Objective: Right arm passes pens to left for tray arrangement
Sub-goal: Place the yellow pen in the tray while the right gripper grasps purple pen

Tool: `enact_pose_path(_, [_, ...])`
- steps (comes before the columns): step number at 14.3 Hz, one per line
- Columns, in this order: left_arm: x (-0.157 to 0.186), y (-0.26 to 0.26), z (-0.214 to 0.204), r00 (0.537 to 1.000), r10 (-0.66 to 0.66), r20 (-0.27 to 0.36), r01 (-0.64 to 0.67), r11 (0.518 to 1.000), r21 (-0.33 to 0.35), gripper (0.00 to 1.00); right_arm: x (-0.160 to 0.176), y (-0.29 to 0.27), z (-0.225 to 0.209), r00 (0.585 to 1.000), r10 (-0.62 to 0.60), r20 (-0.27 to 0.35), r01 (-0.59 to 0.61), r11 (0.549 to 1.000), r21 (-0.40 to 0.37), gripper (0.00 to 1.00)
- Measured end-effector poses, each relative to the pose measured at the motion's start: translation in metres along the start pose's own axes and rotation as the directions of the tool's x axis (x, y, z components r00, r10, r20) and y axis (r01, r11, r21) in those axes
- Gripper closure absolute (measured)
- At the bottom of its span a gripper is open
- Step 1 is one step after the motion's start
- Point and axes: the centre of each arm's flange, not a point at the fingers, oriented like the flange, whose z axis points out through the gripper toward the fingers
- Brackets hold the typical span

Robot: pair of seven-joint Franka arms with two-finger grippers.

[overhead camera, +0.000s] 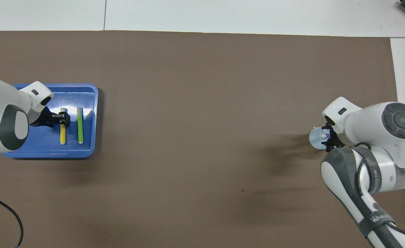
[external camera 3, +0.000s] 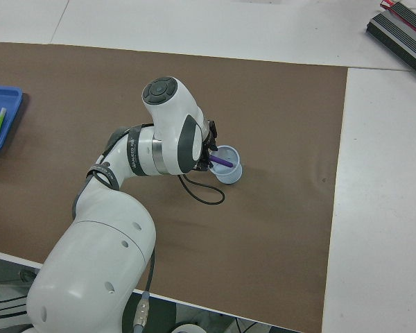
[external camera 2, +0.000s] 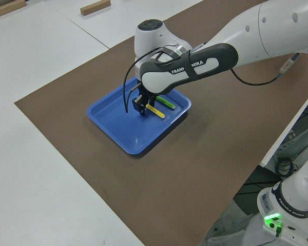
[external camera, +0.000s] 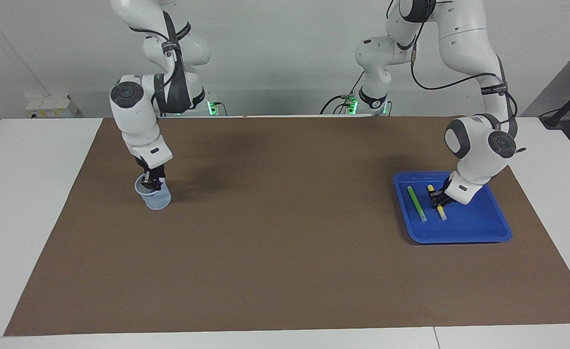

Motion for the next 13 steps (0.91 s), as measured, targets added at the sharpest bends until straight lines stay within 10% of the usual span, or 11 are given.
enact_pose_path(3, [0.000, 0.001, -0.001, 1.000, 0.001, 0.022, -0.001, 1.000, -0.004, 0.00, 0.000, 0.000, 0.000, 1.000, 0.018, 0.000, -0.018, 1.000, 0.000, 0.50])
enact_pose_path(7, [0.010, 0.008, -0.027, 0.999, 0.008, 0.042, -0.007, 1.000, -0.017, 0.00, 0.000, 0.000, 0.000, 1.000, 0.021, 0.000, -0.021, 1.000, 0.000, 0.49])
enact_pose_path(13, [0.006, 0.018, -0.065, 0.996, -0.071, 0.047, 0.076, 0.989, -0.129, 0.00, 0.000, -0.002, -0.003, 1.000, 0.028, 0.001, -0.028, 1.000, 0.000, 0.82])
